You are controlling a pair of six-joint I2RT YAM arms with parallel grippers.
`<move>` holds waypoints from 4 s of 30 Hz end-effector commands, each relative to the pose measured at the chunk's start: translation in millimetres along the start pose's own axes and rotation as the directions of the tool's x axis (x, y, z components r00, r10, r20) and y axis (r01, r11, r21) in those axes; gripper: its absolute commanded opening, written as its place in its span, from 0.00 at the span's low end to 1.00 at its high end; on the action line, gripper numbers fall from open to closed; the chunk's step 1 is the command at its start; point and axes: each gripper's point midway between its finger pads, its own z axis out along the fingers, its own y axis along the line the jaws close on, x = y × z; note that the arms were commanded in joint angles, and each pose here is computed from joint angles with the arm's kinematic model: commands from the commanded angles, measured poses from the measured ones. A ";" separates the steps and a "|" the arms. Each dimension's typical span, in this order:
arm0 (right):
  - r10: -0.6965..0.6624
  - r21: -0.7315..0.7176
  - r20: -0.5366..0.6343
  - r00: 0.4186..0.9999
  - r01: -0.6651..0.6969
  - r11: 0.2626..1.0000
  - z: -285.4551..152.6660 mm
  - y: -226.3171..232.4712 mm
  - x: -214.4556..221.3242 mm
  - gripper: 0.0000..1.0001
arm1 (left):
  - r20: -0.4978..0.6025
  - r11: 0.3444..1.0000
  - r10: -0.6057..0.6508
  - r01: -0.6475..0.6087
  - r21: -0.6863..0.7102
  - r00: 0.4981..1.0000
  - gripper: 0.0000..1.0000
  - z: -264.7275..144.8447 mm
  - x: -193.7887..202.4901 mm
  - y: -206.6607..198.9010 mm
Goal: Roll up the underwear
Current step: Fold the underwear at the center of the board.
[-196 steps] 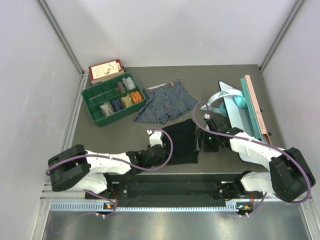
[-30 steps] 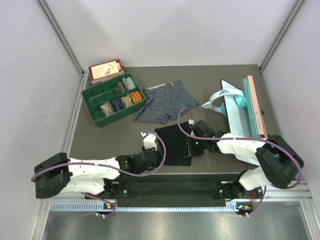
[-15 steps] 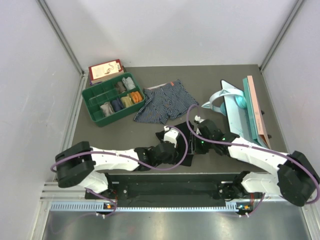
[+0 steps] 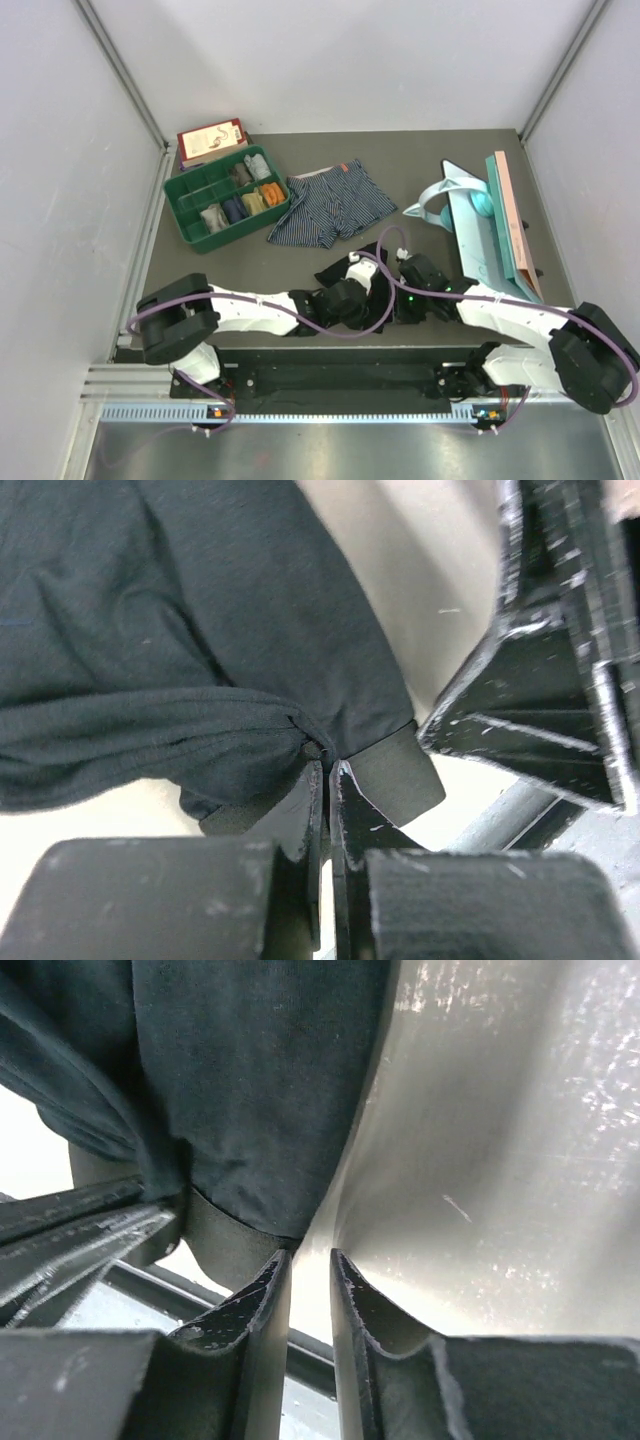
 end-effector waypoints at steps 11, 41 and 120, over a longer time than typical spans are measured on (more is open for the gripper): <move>0.009 -0.038 0.016 1.000 -0.008 0.999 9.5 5.5 -0.6 0.20 | 0.011 0.992 -0.014 0.013 0.128 1.000 0.00 22.1 -9.1 -37.9; 0.086 -0.241 0.132 0.988 -0.052 0.969 -8.9 25.1 7.3 0.49 | -0.058 0.957 -0.260 0.265 0.118 0.964 0.03 23.6 6.6 -43.4; 0.097 -0.095 0.123 0.988 -0.085 0.992 -3.9 -0.6 14.3 0.00 | 0.212 0.840 -0.513 0.537 -0.077 0.832 0.00 9.9 -77.1 86.8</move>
